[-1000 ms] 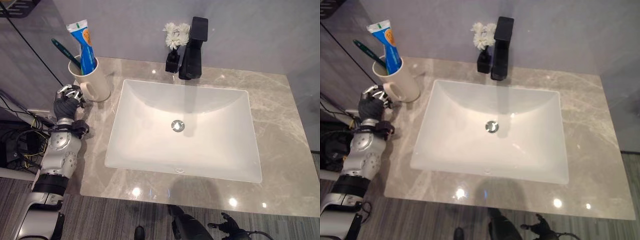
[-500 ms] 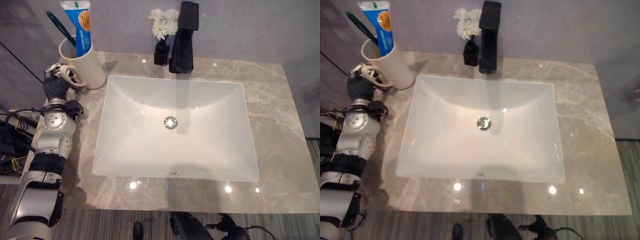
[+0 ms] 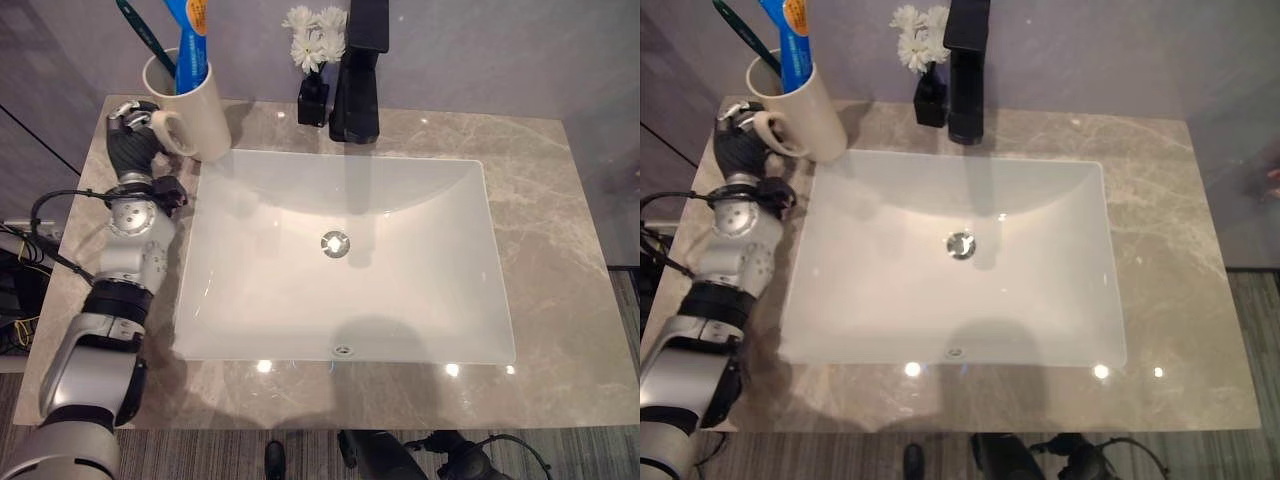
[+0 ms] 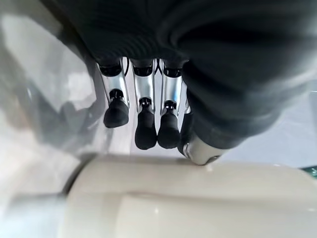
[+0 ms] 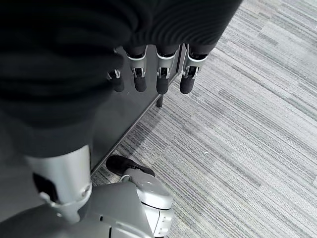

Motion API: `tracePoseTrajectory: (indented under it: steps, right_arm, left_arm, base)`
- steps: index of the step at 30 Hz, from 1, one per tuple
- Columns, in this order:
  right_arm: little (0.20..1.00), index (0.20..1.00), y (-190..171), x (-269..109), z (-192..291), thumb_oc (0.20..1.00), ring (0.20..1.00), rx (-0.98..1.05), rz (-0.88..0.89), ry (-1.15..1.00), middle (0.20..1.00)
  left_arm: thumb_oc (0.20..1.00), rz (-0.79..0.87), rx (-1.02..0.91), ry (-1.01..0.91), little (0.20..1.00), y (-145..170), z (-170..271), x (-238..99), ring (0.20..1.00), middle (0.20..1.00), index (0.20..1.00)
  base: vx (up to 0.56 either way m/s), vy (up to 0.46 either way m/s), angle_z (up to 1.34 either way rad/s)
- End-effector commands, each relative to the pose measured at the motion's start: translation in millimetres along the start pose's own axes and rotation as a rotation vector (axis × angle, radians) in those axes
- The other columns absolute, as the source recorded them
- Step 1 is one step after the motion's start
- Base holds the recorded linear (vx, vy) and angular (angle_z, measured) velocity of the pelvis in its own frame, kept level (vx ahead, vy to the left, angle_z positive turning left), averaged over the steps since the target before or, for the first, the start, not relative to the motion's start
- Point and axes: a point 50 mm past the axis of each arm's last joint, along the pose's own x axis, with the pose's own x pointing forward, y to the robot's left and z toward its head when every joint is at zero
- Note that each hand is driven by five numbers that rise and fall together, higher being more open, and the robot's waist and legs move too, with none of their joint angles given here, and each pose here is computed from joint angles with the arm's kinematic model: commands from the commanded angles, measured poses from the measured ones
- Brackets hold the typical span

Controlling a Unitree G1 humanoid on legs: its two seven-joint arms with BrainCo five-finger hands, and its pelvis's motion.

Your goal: Put brush and paste in cup on sink, flatten towel.

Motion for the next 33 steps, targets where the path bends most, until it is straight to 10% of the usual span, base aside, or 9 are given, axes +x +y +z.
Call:
tracePoseTrajectory:
  steps: [1,15,33]
  right_arm:
    - [1.0,1.0,-13.3,1.4,1.7,1.0,1.0,0.048,-0.072,-0.006,1.0]
    - [1.0,1.0,-13.4,2.2,0.6,1.0,1.0,0.126,-0.095,0.011,1.0]
    - [1.0,1.0,-13.7,-0.6,-8.0,1.0,1.0,0.175,-0.112,0.037,1.0]
  left_arm:
    - [0.2,0.003,-0.005,0.063,0.2,-8.2,-19.6,-10.1,0.2,0.2,0.2]
    - [0.2,-0.081,-0.057,-0.006,0.2,-69.8,0.1,1.8,0.2,0.2,0.2]
    - [0.2,0.043,-0.079,-0.011,0.2,-60.3,-10.2,-10.1,0.2,0.2,0.2]
  base:
    - [0.0,0.0,0.0]
    - [-0.01,-0.014,-0.06]
    - [0.0,0.0,0.0]
